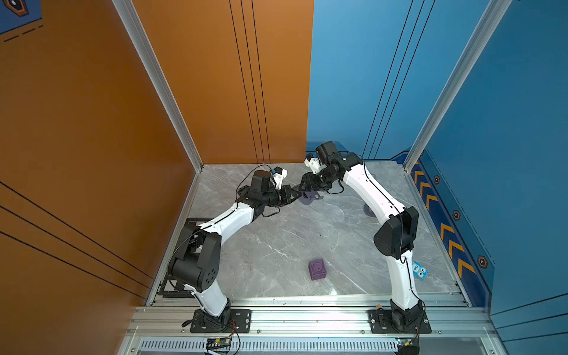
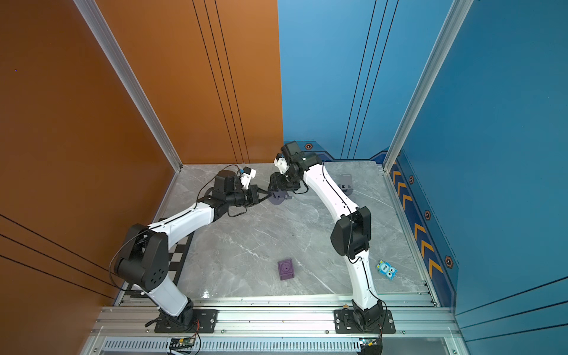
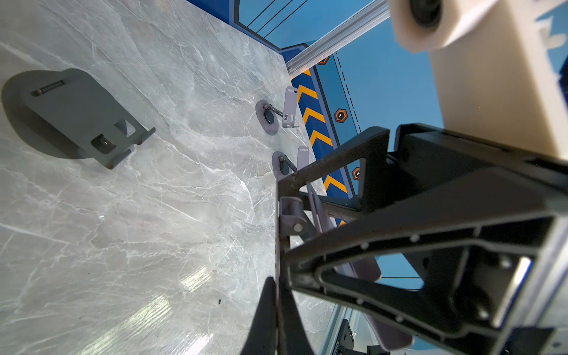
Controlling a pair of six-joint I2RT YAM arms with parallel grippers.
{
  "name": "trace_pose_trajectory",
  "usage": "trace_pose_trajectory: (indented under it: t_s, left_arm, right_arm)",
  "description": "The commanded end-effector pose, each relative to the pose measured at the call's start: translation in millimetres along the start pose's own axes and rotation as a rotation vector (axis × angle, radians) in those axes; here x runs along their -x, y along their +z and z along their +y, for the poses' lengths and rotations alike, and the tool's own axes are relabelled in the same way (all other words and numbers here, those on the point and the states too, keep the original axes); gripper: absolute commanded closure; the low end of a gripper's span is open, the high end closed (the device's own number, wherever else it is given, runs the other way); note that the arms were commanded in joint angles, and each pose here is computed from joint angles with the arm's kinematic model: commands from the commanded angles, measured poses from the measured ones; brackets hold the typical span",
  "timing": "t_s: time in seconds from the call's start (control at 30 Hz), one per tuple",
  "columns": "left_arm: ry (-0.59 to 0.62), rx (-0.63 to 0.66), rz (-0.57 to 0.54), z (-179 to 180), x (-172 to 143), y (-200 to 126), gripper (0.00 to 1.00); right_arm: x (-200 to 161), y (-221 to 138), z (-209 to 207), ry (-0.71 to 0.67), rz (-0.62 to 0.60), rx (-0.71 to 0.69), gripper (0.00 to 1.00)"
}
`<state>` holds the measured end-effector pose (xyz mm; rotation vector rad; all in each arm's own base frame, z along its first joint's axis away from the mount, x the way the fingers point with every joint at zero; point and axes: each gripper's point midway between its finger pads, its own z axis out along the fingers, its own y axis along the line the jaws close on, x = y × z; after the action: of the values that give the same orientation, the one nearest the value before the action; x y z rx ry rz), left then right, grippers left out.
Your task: Open the phone stand
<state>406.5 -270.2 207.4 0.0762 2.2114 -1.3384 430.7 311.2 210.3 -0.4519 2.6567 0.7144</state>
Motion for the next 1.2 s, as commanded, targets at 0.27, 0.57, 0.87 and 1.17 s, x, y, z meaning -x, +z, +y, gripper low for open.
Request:
trace_pose_trajectory:
  t_s: [0.27,0.57,0.87,1.17]
  left_arm:
    - [-0.084,0.054,-0.031,19,-5,-6,1.00]
    - [-0.234,0.171,-0.047,70,-12,-4,1.00]
    - [-0.305,0.316,-0.042,106,-13,-11,1.00]
    - [-0.350,0.429,-0.020,135,-19,-22,1.00]
  right_arm:
    - [13,-40,-1,-0.103,-0.127,-0.199,0.63]
    - [20,-67,26,-0.224,-0.217,-0.266,0.63]
    - [30,-88,50,-0.291,-0.302,-0.282,0.62]
    - [36,-108,62,-0.326,-0.369,-0.294,0.62]
